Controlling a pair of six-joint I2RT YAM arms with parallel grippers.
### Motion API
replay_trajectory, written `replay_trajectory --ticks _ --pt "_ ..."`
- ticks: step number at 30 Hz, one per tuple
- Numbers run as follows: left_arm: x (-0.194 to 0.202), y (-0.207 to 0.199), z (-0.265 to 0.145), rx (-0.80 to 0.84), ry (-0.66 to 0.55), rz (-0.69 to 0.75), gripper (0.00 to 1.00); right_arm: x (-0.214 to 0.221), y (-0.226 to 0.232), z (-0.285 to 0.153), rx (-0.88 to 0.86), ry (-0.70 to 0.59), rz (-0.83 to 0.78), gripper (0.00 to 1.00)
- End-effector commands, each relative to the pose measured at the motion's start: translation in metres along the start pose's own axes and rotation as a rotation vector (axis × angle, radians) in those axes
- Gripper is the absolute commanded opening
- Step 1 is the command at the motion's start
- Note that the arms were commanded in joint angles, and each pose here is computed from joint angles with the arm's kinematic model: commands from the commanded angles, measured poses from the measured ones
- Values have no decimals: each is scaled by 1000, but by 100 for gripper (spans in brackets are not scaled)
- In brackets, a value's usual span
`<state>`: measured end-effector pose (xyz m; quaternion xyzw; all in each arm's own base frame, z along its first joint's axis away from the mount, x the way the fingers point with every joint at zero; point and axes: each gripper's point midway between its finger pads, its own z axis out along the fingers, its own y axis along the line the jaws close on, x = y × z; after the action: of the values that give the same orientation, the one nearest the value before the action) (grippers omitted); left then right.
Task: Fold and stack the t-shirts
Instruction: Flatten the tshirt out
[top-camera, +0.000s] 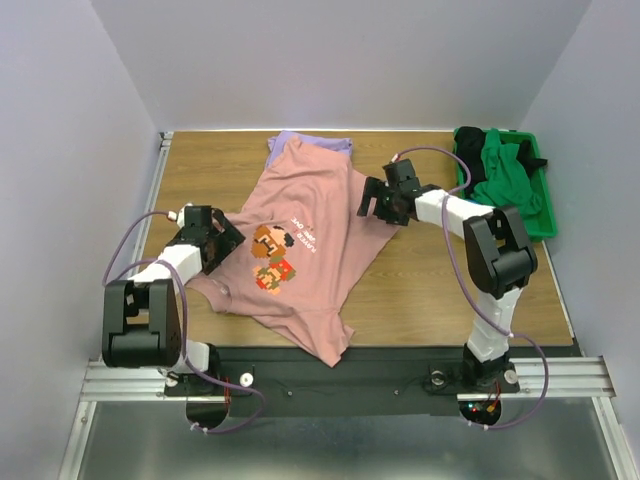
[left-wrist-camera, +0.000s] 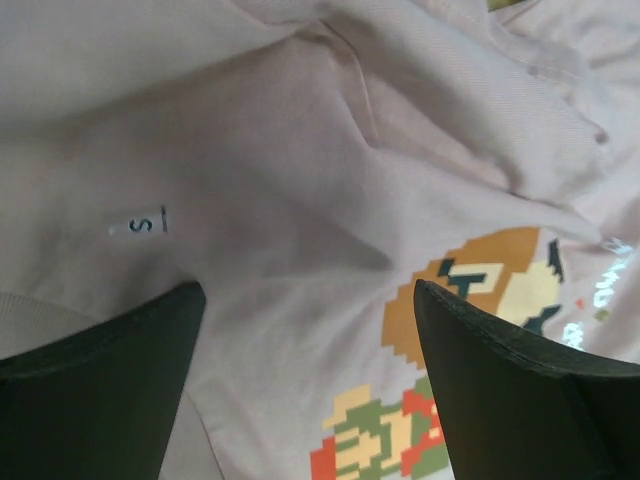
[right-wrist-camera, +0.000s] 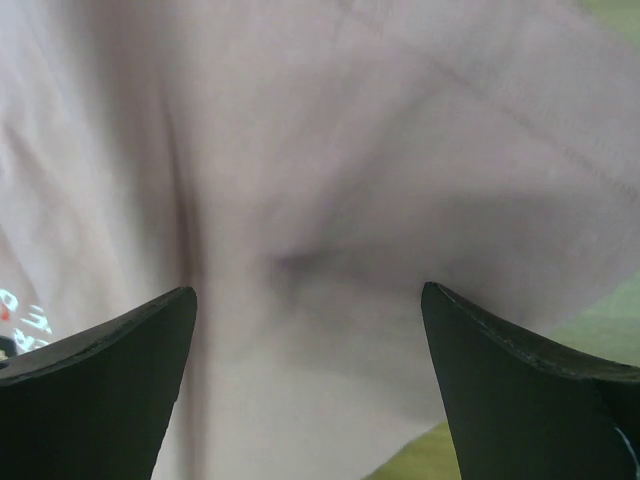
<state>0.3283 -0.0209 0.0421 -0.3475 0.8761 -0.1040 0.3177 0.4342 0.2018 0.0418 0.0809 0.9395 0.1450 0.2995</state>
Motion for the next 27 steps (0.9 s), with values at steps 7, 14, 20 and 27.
replay_trajectory --ticks 7,14,20,27 --pt "-38 -72 53 99 -40 150 98 43 -102 -16 208 71 152 100" --pt "-50 -131 99 150 3 219 96 49 -168 -58 332 5 275 100" --pt "-92 -165 98 184 -103 250 96 42 -152 -77 250 -28 246 100" --pt "-136 -178 89 115 -190 274 98 37 -124 -101 83 -53 157 100"
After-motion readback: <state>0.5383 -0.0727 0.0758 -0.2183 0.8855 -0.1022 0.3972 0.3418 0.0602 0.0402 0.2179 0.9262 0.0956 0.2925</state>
